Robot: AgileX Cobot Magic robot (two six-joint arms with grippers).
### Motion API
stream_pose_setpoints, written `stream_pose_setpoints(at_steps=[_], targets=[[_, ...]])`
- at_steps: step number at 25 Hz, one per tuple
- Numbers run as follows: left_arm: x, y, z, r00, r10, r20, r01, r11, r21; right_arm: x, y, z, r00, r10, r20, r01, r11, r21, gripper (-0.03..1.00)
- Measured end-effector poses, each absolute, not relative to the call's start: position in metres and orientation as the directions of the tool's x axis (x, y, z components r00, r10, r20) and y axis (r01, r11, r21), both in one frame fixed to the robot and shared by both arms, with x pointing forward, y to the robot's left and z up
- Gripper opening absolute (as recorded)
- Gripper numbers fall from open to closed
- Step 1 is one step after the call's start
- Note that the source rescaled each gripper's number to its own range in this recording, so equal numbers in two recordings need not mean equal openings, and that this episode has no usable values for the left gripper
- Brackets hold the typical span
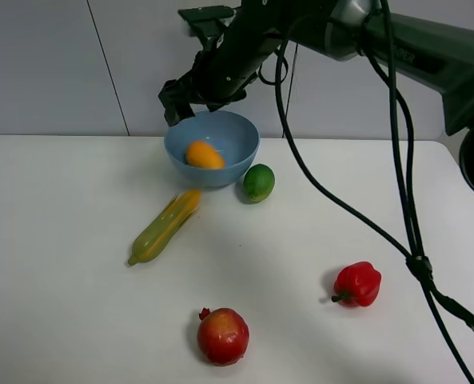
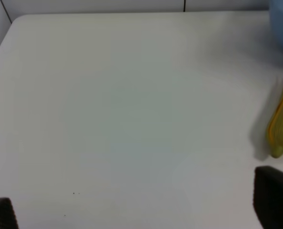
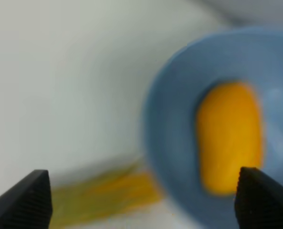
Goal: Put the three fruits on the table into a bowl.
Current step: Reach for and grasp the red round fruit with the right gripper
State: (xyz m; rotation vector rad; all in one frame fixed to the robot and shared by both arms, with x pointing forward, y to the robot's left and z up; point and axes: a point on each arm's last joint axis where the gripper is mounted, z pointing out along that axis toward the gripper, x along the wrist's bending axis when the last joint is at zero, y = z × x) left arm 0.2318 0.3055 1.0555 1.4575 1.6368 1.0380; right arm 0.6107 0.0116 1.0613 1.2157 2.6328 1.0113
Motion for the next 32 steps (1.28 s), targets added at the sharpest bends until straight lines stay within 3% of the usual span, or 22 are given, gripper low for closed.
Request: stream_pose_setpoints(at_steps=[6, 11, 21, 28, 32], targets=[[0.232, 0.306, 1.056, -0.12, 0.993, 0.008, 0.43, 0.045, 0.902, 0.544, 0.053, 1.051, -0.79, 0.573, 0.218, 0.608, 0.686, 0.4, 0.34], [0.232, 0.306, 1.056, -0.12, 0.993, 0.008, 0.43, 0.045, 0.902, 0.514, 0.07, 1.049, -0.807, 0.548, 0.219, 0.589, 0.73, 0.347, 0.38], [0.232, 0.306, 1.056, -0.12, 0.993, 0.008, 0.43, 0.045, 0.902, 0.477, 0.025, 1.061, -0.791, 0.574, 0.212, 0.606, 0.69, 0.395, 0.42], [0.232, 0.306, 1.056, -0.12, 0.993, 0.008, 0.43, 0.045, 0.902, 0.45, -0.007, 1.015, -0.77, 0.605, 0.201, 0.636, 0.705, 0.313, 0.43], [0.232, 0.306, 1.056, -0.12, 0.993, 0.008, 0.43, 0.045, 0.902, 0.427, 0.006, 0.991, -0.809, 0.557, 0.186, 0.587, 0.762, 0.274, 0.56]])
